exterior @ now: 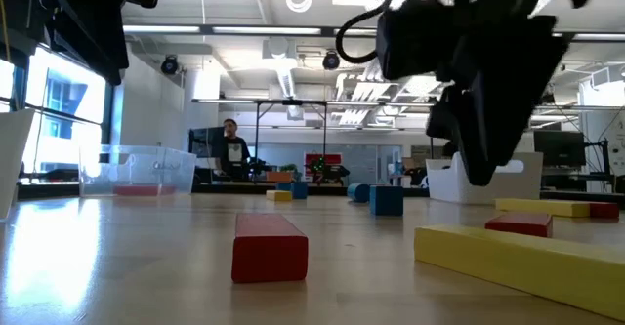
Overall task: Sort & place blocks by color
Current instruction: Put the red block into the transparent bin
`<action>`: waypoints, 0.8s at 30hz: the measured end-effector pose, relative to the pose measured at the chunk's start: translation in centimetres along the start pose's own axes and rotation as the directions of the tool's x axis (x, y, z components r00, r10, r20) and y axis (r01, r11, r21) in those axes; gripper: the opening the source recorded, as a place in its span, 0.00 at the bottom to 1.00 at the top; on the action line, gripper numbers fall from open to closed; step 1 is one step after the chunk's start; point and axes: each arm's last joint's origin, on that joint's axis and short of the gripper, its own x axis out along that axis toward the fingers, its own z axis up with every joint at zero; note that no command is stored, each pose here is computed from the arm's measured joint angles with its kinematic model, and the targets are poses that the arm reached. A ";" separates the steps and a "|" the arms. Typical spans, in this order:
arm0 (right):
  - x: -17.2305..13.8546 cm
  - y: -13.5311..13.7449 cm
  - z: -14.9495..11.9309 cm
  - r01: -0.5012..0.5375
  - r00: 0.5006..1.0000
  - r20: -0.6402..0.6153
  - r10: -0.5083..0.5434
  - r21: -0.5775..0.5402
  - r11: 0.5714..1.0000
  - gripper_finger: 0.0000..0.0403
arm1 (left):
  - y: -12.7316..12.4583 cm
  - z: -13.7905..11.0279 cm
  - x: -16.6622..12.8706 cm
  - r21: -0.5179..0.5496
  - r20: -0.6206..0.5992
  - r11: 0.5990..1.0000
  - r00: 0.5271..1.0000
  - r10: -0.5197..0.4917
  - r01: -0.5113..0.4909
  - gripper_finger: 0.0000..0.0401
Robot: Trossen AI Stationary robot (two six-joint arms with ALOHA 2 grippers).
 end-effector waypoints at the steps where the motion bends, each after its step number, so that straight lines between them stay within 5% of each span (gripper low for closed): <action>1: 0.1 0.2 -0.1 -0.001 1.000 -0.003 0.001 -0.062 0.998 0.34 | 0.0 0.0 0.0 0.000 0.000 1.000 1.000 0.000 0.000 0.47; 6: 0.5 1.5 -0.9 -0.012 1.000 -0.020 0.005 -0.352 0.936 0.34 | 0.0 0.0 0.0 -0.013 0.002 1.000 1.000 0.001 -0.001 0.47; 12: 1.1 3.2 -2.2 0.142 0.989 0.050 -0.140 -0.602 0.786 0.34 | 0.0 0.0 0.0 -0.017 0.002 1.000 1.000 0.001 -0.001 0.47; 16: 1.3 3.8 -2.6 0.173 0.983 0.070 -0.170 -0.663 0.728 0.34 | 0.0 0.0 0.0 -0.017 0.002 1.000 1.000 0.001 -0.001 0.47; 24: 1.4 3.8 -2.6 0.214 0.974 0.092 -0.206 -0.662 0.718 0.34 | 0.0 0.0 0.0 -0.018 0.017 1.000 1.000 0.009 -0.008 0.47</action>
